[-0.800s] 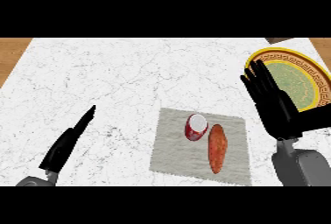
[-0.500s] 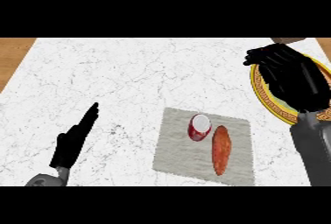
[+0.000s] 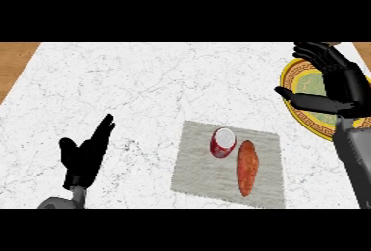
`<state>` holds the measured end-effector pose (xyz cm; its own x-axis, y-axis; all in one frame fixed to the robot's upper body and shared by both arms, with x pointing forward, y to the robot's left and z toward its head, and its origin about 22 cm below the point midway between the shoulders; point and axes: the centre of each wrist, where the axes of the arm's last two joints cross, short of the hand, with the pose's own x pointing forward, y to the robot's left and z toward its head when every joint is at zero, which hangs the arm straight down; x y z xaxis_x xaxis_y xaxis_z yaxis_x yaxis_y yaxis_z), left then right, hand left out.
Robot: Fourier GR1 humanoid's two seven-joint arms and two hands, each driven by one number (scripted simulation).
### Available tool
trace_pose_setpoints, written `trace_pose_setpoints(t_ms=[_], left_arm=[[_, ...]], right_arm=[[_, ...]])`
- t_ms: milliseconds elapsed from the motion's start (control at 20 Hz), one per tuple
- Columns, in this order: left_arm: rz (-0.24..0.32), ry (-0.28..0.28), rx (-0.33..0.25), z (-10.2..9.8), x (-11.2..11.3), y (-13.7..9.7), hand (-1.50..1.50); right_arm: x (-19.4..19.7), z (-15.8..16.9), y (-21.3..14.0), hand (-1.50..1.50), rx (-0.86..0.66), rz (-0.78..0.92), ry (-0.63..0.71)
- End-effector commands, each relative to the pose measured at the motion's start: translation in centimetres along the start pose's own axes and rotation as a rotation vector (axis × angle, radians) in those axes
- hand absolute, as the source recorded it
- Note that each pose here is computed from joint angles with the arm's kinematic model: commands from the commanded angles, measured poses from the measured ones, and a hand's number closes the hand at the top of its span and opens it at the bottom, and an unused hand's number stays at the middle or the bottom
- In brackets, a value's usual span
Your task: Pick the can from the placemat and place it in the plate
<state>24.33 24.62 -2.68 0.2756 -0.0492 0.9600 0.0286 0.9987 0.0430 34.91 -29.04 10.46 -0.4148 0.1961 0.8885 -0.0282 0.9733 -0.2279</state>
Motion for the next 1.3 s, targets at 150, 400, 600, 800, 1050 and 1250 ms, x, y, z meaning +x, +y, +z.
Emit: trace_pose_setpoints(t_ms=[150,400,600,800,1050,1250], left_arm=[[0.038,0.109,0.026,0.1,-1.3,-1.4,0.00],[0.032,0.098,0.006,-0.1,-0.1,-0.3,0.00],[0.048,0.100,0.016,0.1,-0.4,0.4,0.00],[0.043,0.106,0.022,1.3,-0.9,-1.5,0.00],[0.039,0.101,0.018,0.0,-0.8,0.7,0.00],[0.034,0.110,0.005,1.1,0.2,-0.4,0.00]], right_arm=[[0.7,-1.1,-2.9,-1.50,0.126,0.075,-0.013],[3.0,-1.3,-2.7,-1.50,0.454,0.370,0.118],[4.4,-1.8,0.9,-1.50,0.570,0.453,0.136],[6.2,-0.8,3.5,-1.50,0.627,0.546,0.180],[5.4,0.7,6.3,-1.50,0.672,0.575,0.226],[6.0,0.8,8.3,-1.50,0.648,0.641,0.259]])
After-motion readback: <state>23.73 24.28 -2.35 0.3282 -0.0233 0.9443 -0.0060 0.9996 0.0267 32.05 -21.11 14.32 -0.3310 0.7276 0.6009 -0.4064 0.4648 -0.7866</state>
